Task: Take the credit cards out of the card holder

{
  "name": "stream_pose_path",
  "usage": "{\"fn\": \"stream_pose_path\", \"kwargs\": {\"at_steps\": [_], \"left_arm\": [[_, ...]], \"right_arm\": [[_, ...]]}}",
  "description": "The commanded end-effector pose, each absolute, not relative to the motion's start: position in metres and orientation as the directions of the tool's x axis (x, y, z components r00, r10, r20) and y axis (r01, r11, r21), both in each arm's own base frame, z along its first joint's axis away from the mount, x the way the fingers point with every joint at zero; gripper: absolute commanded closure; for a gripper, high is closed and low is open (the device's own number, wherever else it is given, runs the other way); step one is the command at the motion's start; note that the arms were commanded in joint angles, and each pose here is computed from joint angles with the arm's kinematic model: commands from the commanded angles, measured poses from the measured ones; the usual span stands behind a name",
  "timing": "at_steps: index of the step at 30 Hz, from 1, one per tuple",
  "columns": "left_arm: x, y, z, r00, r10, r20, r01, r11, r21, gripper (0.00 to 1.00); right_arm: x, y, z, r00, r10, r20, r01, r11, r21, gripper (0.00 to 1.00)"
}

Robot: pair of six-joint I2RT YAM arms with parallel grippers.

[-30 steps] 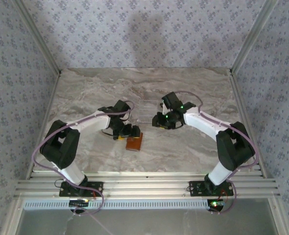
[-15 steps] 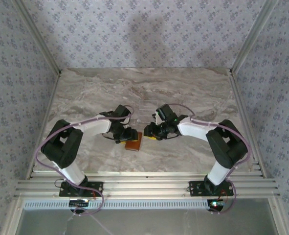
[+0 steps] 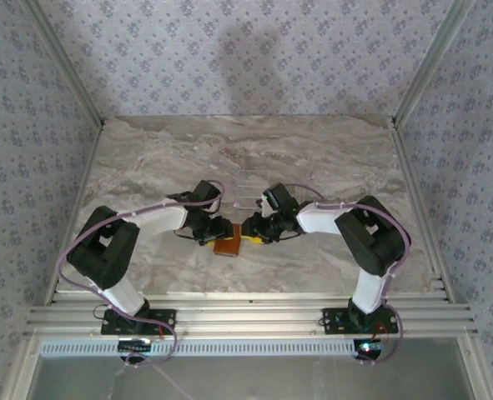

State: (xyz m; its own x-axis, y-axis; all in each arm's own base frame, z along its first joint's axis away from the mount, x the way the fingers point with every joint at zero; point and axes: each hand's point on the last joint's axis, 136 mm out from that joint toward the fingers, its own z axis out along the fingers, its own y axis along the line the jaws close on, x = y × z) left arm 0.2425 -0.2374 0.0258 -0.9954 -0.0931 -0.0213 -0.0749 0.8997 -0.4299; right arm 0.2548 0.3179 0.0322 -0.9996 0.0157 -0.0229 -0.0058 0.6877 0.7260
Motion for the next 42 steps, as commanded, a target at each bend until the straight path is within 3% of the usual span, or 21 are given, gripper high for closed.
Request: {"fn": "stream_pose_path", "kwargs": {"at_steps": [1, 27, 35, 42], "left_arm": [[0.231, -0.279, 0.029, -0.999, -0.036, 0.023, -0.043, 0.814, -0.579, 0.47], [0.236, -0.303, 0.053, -0.995, -0.090, 0.042, -0.093, 0.680, -0.727, 0.56], [0.240, -0.288, 0.058, -0.996, -0.085, -0.031, -0.044, 0.751, -0.658, 0.50], [0.243, -0.269, 0.087, -0.962, 0.134, -0.238, 0.243, 0.817, -0.523, 0.37]], "right_arm": [[0.247, 0.322, 0.027, -1.000, 0.008, 0.013, 0.015, 0.673, 0.739, 0.60], [0.245, 0.333, 0.026, -0.999, 0.015, 0.041, 0.041, 0.641, 0.766, 0.63], [0.249, 0.323, 0.031, -1.000, 0.014, 0.007, 0.014, 0.670, 0.742, 0.84], [0.244, 0.292, 0.030, -0.998, -0.059, -0.014, -0.053, 0.727, 0.685, 0.97]]}}
